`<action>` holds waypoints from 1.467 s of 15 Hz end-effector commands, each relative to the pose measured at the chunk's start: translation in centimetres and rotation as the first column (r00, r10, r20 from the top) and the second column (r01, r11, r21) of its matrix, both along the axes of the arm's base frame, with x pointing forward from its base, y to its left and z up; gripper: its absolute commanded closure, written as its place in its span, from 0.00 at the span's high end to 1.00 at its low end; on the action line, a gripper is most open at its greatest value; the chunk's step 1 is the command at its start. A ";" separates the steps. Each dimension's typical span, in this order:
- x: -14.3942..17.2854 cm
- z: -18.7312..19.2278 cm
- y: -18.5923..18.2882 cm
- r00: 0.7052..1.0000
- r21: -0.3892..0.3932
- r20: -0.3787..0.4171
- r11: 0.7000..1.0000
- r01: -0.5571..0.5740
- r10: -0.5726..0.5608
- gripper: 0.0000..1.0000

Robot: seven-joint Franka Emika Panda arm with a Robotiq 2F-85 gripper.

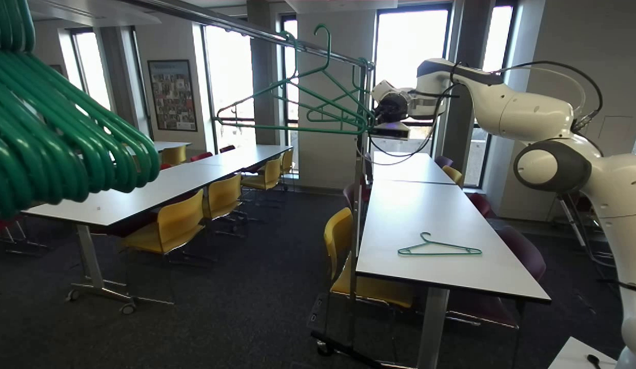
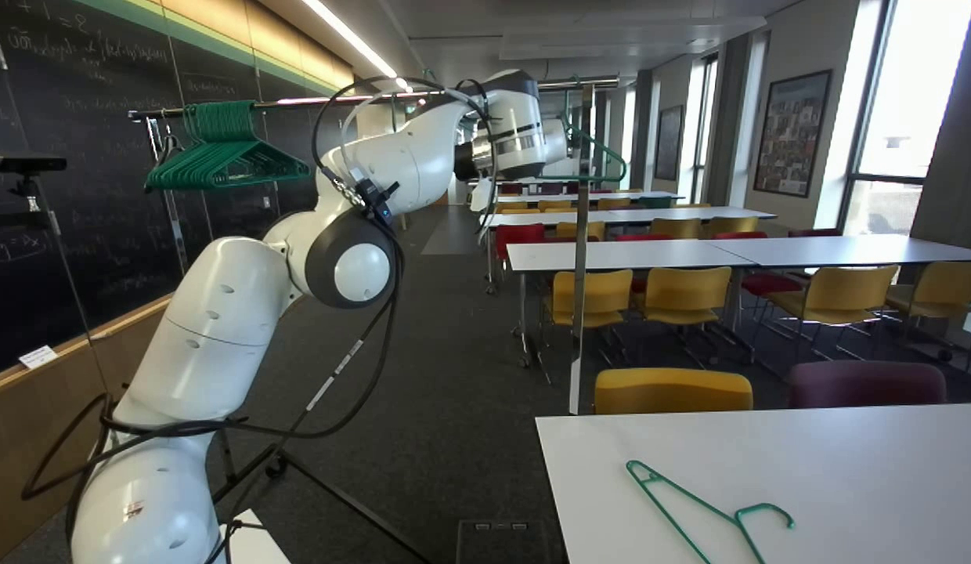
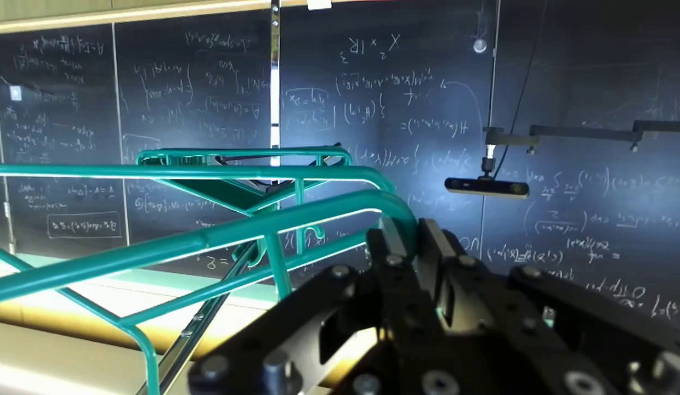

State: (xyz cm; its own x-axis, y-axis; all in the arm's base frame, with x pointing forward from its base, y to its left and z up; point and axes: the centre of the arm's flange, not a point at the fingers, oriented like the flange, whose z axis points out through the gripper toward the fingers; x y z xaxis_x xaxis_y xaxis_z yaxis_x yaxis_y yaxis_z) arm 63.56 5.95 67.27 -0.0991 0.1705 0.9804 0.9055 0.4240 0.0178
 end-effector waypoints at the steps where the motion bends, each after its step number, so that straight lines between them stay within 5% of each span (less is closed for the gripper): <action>1: 1.5 1.8 -0.1 0.993 0.013 -0.115 1.000 -0.018 0.019 0.03; 14: 1.9 1.0 0.0 0.967 -0.013 -0.251 0.999 -0.044 0.039 0.03; 15: 2.0 0.9 0.0 0.970 -0.013 -0.238 0.999 -0.049 0.044 0.30; 22: -0.9 2.1 -0.7 0.999 -0.130 0.007 0.990 -0.049 0.051 0.81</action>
State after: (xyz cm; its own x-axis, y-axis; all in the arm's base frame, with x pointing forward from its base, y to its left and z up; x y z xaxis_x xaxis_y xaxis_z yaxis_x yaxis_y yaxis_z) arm 63.62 5.97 67.41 0.0045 0.2249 0.9744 0.8707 0.4782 -0.1144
